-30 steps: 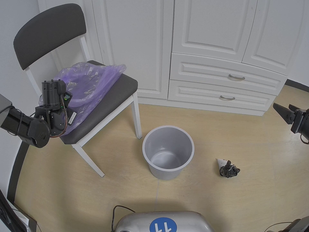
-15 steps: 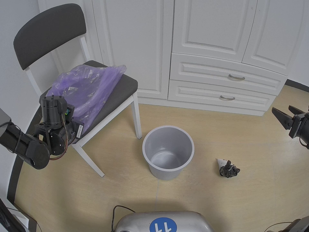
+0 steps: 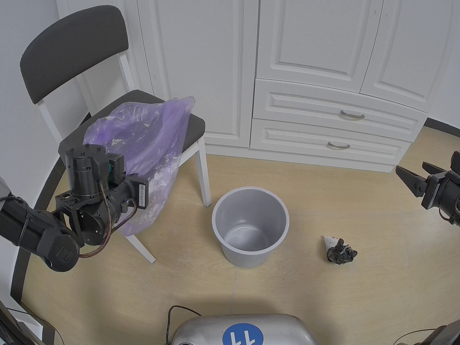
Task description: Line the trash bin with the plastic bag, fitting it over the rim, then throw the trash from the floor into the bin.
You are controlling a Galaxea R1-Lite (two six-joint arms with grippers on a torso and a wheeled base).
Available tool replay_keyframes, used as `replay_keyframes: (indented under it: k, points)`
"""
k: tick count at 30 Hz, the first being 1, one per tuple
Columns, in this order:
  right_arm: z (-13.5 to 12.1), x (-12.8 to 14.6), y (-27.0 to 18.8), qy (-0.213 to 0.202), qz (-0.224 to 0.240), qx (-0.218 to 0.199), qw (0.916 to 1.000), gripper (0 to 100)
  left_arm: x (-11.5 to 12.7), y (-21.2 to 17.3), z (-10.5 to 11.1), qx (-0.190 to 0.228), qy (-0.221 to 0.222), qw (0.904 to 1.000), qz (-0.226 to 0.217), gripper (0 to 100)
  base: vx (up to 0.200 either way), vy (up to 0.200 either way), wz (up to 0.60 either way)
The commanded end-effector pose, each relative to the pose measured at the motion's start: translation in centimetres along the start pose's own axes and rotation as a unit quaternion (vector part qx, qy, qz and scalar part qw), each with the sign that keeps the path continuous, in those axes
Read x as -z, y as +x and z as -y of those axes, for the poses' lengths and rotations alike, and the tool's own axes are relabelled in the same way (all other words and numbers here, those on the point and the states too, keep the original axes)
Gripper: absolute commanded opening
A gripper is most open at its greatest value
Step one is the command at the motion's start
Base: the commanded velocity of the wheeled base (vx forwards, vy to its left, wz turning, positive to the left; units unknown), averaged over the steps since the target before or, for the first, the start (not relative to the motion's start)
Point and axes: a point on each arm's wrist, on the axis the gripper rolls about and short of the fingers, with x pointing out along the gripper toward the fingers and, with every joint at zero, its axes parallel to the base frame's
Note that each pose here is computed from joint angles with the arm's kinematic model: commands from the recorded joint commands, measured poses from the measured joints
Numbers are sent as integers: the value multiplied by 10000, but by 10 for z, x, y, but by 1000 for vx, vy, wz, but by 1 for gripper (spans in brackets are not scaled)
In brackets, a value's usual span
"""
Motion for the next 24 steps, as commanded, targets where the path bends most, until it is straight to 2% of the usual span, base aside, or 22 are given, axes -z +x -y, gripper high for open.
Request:
replay_keyframes:
  k: [1, 5, 16, 20, 24]
  points:
    - [-4, 7, 8, 0, -195, -72, 9998, 100, -3, -7, 11, 289, -102, 9995, 94, 0, 0, 0, 0]
    - [-8, 11, 7, -9, -259, -130, 9996, 100, -3, -8, 17, 472, -320, 9983, 136, 0, 0, 0, 0]
    - [-27, 24, 22, -45, -607, -595, 9964, 100, -10, -11, 12, 490, -410, 9974, 332, 0, 0, 0, 0]
    - [-39, 18, 22, -68, -487, -274, 9984, 100, -26, -26, 8, 949, -582, 9906, 790, 0, 0, 0, 0]
    - [-45, 9, 31, -21, -380, -169, 9991, 100, -28, -33, 5, 1047, -601, 9890, 852, 0, 0, 0, 0]
